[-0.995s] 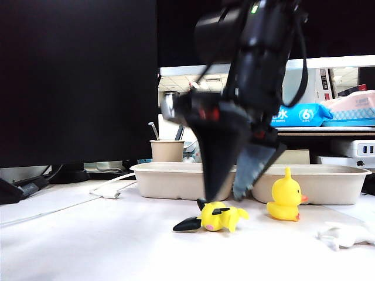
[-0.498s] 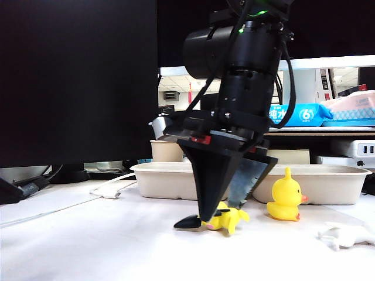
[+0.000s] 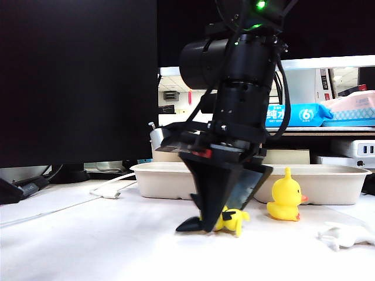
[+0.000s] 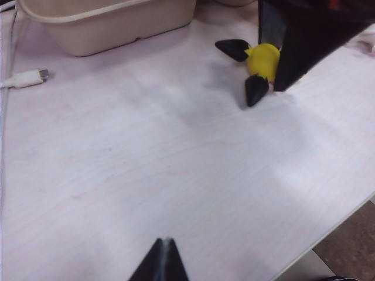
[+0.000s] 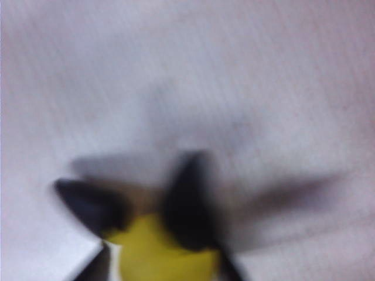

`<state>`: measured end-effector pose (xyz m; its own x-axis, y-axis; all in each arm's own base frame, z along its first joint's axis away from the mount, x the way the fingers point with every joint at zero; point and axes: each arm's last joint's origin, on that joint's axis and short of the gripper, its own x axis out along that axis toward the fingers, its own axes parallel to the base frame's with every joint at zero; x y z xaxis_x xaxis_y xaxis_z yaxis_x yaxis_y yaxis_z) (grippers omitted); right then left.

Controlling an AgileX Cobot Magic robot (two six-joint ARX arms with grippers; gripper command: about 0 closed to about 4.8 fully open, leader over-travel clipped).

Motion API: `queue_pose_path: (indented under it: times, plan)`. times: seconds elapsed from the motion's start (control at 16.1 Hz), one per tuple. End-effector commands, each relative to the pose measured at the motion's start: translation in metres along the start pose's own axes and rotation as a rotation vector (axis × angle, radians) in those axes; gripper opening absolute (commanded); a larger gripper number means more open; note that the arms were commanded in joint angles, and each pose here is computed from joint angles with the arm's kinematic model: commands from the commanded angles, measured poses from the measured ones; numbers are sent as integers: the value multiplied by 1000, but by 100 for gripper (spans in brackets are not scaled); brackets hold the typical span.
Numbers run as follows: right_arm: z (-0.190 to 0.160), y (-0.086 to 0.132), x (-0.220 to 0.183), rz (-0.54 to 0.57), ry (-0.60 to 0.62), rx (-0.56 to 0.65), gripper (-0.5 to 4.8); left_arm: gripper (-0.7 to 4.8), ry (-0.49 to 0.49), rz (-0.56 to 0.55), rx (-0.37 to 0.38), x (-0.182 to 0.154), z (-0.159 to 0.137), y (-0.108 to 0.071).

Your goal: Put the dolls with similar colors into the same paper box, while dolls with different colors go into separate paper boxes.

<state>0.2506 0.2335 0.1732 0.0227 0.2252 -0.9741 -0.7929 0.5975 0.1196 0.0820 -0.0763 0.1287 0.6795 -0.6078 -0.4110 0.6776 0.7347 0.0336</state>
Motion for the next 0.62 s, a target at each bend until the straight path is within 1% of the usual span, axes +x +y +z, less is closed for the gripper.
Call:
queue_pose_path:
  times: [0.06,0.19,0.25,0.62]
  plan:
    - [0,2,3,7,7,-9,144,-5,-10,1,-1,0,1,0]
    - [0,2,3,5,5,-8,132,-5,-10,1,-1,0,1,0]
    - [1,2,2,5,1,-8,108,-5,-10,1,-1,0,1,0]
    - [10,1,-6,-6,-64,-8,106,-5,-14,2,-1,0,1,0]
